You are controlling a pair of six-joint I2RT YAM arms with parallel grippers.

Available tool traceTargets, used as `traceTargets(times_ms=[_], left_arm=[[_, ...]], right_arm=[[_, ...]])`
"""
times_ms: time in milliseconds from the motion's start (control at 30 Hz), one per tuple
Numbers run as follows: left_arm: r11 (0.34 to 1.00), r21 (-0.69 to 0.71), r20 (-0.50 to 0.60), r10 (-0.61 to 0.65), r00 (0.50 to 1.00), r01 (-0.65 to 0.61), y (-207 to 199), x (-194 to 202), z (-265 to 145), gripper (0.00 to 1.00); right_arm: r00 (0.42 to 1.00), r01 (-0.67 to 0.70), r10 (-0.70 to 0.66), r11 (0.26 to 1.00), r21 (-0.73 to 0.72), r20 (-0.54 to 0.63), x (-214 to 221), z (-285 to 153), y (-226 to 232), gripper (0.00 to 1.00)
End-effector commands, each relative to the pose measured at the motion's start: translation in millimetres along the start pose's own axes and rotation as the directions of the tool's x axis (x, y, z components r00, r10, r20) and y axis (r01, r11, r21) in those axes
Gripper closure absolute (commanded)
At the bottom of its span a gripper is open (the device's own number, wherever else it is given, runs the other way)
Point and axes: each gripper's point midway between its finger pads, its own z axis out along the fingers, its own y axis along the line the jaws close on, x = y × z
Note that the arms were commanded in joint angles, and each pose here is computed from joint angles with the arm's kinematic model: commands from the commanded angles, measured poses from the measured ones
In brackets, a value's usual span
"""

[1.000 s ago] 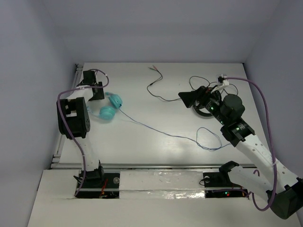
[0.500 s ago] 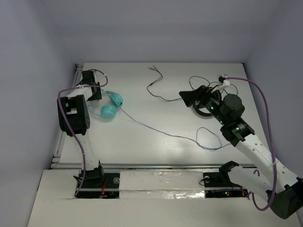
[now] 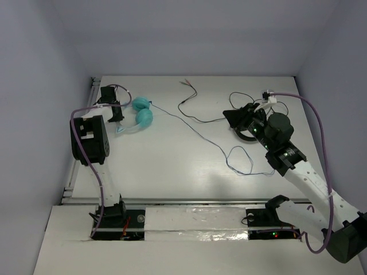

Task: Wrap the headphones

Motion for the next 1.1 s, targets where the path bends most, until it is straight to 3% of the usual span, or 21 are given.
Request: traceTargets(times_ms=[0,100,200,300,333,400,433,533,733,867,1067], left_arm=[[0.991,0.131,-0.053,-0.005,0.999,0.012,-37,12,-29,1.00],[0.977,0.211,0.033,-0.040,0.999,0.032,-58,-18,-65,1.00],[0.946,0.322,0.122,-0.069,0.990,0.027,-88,-45,-115,1.00],[0.910,0.415,0.183,-0.090,0.979,0.006,-114,-60,-166,1.00],[0.894,0.447,0.187,-0.110,0.976,0.015,-121,-63,-179,1.00],[0.863,0.505,0.207,-0.127,0.970,0.006,-130,-67,-209,1.00],[0.850,0.526,0.202,-0.149,0.968,0.021,-132,-69,-218,1.00],[0.782,0.624,0.202,-0.170,0.965,0.007,-146,-66,-258,1.00],[0.709,0.705,0.216,-0.184,0.959,-0.023,-153,-65,-304,1.00],[0.670,0.741,0.248,-0.209,0.946,-0.046,-154,-72,-337,1.00],[0.614,0.786,0.274,-0.245,0.930,-0.070,-155,-78,-378,1.00]], right_arm=[[1.000,0.029,-0.029,0.997,-0.068,0.007,-8,5,17,0.75],[0.997,0.041,-0.048,0.992,-0.116,-0.062,6,13,22,0.92],[0.991,0.053,-0.072,0.985,-0.166,-0.110,17,17,27,0.91],[0.983,0.072,-0.104,0.976,-0.206,-0.153,28,22,30,0.72],[0.979,0.075,-0.113,0.974,-0.216,-0.170,32,26,29,0.55],[0.972,0.090,-0.140,0.965,-0.248,-0.191,39,30,31,0.36],[0.969,0.096,-0.148,0.963,-0.253,-0.197,42,33,29,0.21],[0.954,0.145,-0.197,0.963,-0.226,-0.228,54,56,14,0.05],[0.941,0.217,-0.255,0.959,-0.184,-0.222,64,73,-6,0.01],[0.937,0.171,-0.247,0.940,-0.294,-0.245,83,73,5,0.01],[0.941,0.088,-0.179,0.950,-0.301,-0.288,118,84,-9,0.03]])
